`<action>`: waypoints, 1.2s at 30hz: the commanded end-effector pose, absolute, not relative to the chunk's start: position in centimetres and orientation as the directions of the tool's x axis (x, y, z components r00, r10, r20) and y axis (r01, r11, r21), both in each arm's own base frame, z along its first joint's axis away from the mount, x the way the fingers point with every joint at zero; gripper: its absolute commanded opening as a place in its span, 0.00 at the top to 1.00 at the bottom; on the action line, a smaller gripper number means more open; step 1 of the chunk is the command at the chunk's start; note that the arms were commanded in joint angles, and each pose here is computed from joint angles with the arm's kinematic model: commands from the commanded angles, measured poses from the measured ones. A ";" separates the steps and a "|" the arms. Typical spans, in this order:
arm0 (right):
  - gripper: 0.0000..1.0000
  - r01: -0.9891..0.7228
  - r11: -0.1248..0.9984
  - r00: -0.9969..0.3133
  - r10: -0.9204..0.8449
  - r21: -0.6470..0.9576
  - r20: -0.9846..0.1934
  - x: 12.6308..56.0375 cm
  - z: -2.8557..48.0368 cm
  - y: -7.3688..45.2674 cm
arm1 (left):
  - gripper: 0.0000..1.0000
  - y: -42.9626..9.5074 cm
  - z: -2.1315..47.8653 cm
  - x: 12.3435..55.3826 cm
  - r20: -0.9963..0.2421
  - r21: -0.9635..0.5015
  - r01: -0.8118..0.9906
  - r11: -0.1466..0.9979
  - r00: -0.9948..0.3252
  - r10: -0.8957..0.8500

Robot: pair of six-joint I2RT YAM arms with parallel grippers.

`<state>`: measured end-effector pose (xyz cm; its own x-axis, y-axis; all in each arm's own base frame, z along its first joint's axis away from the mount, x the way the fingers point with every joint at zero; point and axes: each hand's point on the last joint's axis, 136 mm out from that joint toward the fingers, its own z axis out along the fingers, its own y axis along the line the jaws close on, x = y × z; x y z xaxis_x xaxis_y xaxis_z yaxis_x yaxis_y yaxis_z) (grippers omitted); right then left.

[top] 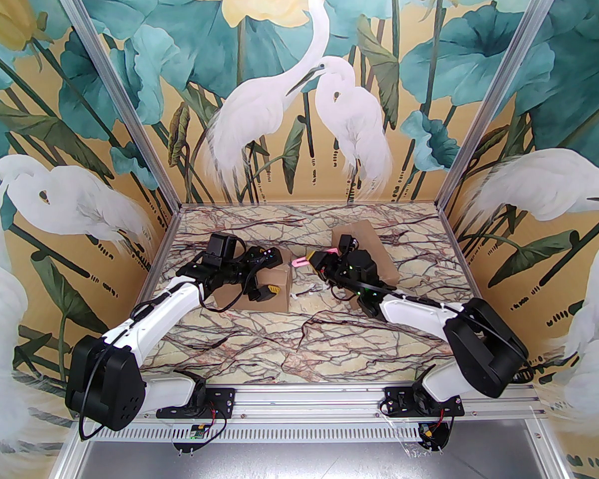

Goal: Unpack the express box

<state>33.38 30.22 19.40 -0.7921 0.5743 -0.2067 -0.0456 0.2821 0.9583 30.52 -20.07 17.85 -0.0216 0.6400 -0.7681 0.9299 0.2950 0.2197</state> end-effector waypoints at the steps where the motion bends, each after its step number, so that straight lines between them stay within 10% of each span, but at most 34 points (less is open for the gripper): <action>1: 1.00 -0.018 0.290 -0.917 0.376 0.957 -0.132 28.1 17.4 32.1 | 0.04 -18.6 20.6 33.7 -0.762 0.350 0.858 0.375 0.028 0.647; 23: 1.00 -0.071 0.279 -0.949 0.277 0.958 -0.151 28.7 18.6 31.1 | 0.12 -19.4 18.8 30.5 -0.696 0.446 0.876 0.184 0.210 0.687; 36: 1.00 0.008 0.321 -0.925 0.361 0.947 -0.115 27.9 17.0 30.9 | 0.18 -19.7 22.0 35.1 -0.831 0.315 0.816 0.485 -0.009 0.557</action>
